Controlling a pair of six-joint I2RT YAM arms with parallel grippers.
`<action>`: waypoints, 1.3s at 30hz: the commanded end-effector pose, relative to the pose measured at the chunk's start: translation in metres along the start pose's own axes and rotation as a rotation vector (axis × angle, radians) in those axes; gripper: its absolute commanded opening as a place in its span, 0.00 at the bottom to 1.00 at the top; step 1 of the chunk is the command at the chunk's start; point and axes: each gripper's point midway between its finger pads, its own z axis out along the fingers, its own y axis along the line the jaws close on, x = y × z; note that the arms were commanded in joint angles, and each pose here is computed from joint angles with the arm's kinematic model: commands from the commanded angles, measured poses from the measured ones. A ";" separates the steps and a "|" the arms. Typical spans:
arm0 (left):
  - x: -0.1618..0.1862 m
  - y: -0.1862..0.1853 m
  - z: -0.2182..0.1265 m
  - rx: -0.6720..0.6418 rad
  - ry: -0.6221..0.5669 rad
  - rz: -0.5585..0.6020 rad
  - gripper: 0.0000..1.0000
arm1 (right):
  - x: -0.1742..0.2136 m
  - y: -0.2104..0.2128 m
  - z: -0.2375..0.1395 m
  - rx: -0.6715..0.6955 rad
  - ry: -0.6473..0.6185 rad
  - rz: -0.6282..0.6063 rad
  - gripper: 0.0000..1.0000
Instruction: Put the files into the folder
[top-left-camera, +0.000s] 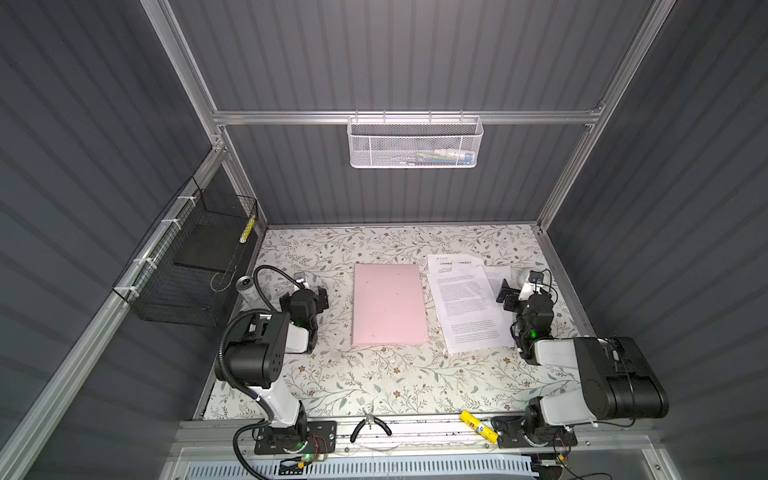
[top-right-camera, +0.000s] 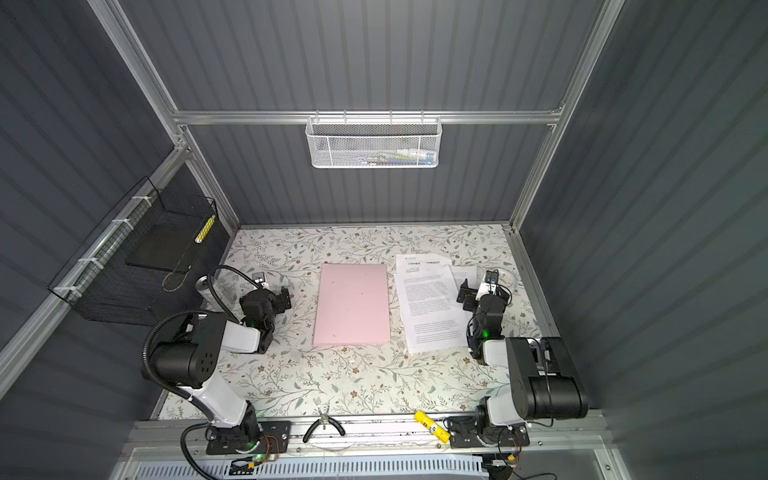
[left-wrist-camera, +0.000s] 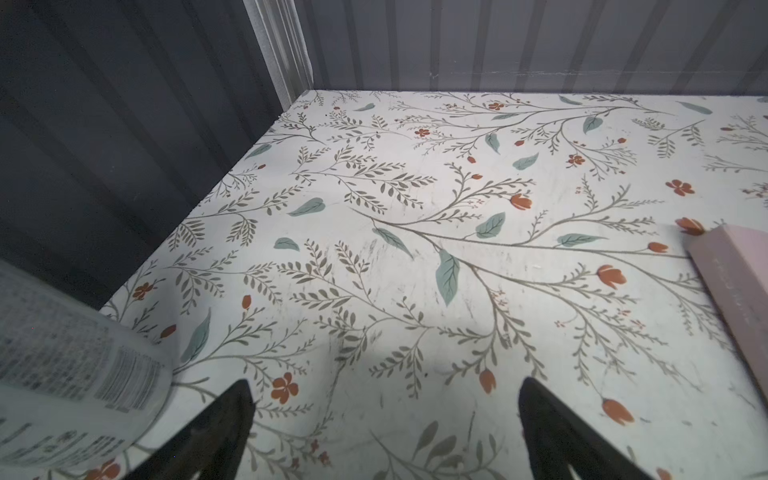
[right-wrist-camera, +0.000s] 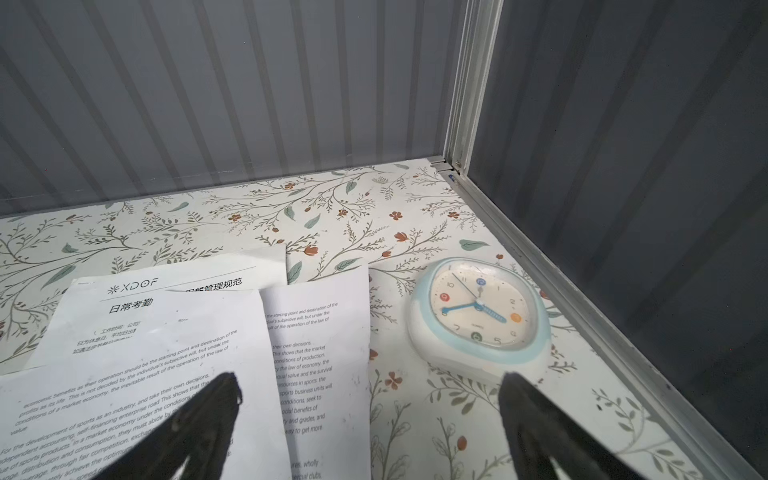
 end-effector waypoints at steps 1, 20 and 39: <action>-0.001 0.001 0.000 -0.008 -0.009 -0.011 1.00 | 0.000 -0.001 -0.001 0.007 -0.009 -0.004 0.99; -0.001 0.000 -0.001 -0.004 -0.011 -0.012 1.00 | 0.000 -0.001 -0.001 0.007 -0.009 -0.004 0.99; -0.001 0.000 0.000 -0.004 -0.010 -0.012 1.00 | 0.001 -0.001 0.003 -0.007 0.010 0.007 0.99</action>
